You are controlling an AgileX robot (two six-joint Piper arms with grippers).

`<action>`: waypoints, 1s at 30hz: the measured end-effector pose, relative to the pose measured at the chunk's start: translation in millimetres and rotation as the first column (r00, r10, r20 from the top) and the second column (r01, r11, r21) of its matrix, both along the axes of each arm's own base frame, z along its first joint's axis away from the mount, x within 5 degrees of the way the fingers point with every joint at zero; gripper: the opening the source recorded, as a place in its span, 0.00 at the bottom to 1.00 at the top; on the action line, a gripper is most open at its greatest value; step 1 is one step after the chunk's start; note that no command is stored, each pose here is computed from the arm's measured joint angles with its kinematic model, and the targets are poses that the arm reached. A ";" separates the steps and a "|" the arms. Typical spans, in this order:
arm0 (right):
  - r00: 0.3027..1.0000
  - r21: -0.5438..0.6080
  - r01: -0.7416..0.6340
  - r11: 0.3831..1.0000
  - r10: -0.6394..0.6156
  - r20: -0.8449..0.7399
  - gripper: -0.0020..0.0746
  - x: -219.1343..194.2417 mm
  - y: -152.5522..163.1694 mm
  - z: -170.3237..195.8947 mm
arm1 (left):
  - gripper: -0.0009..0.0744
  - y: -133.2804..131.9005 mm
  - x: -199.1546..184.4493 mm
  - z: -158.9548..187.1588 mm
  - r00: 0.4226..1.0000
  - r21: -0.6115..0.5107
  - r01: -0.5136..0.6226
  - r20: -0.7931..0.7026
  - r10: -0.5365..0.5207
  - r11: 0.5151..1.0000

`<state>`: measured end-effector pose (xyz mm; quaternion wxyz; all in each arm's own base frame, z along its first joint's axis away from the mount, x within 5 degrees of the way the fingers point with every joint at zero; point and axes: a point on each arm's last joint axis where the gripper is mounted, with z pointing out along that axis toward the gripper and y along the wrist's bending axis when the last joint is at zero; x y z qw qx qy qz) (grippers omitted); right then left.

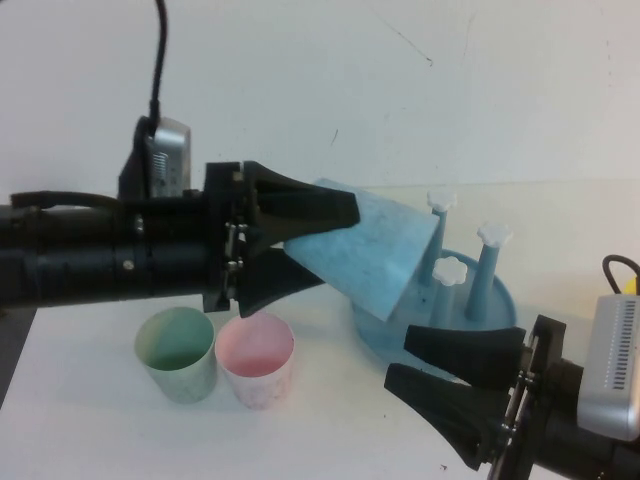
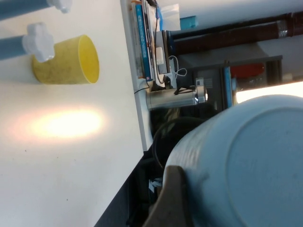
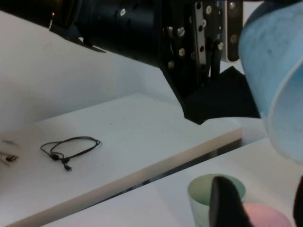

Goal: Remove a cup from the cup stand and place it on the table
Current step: Hand over the cup

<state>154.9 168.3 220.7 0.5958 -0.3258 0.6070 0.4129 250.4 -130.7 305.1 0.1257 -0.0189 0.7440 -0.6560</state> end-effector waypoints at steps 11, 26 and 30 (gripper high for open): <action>0.999 0.036 0.034 0.999 -0.035 0.013 0.72 6.7 1.4 7.5 | 0.76 1.5 -1.1 2.1 1.000 -0.013 0.021 0.021 -0.021 1.000; 0.999 0.087 0.026 0.996 -0.028 0.017 0.69 39.4 26.9 18.4 | 0.76 1.7 -0.5 1.6 1.000 -0.005 0.015 0.027 -0.015 1.000; 1.000 0.097 0.019 0.995 -0.021 0.016 0.54 42.7 30.1 20.5 | 0.76 1.8 0.2 1.6 0.999 -0.004 0.007 0.031 -0.007 1.000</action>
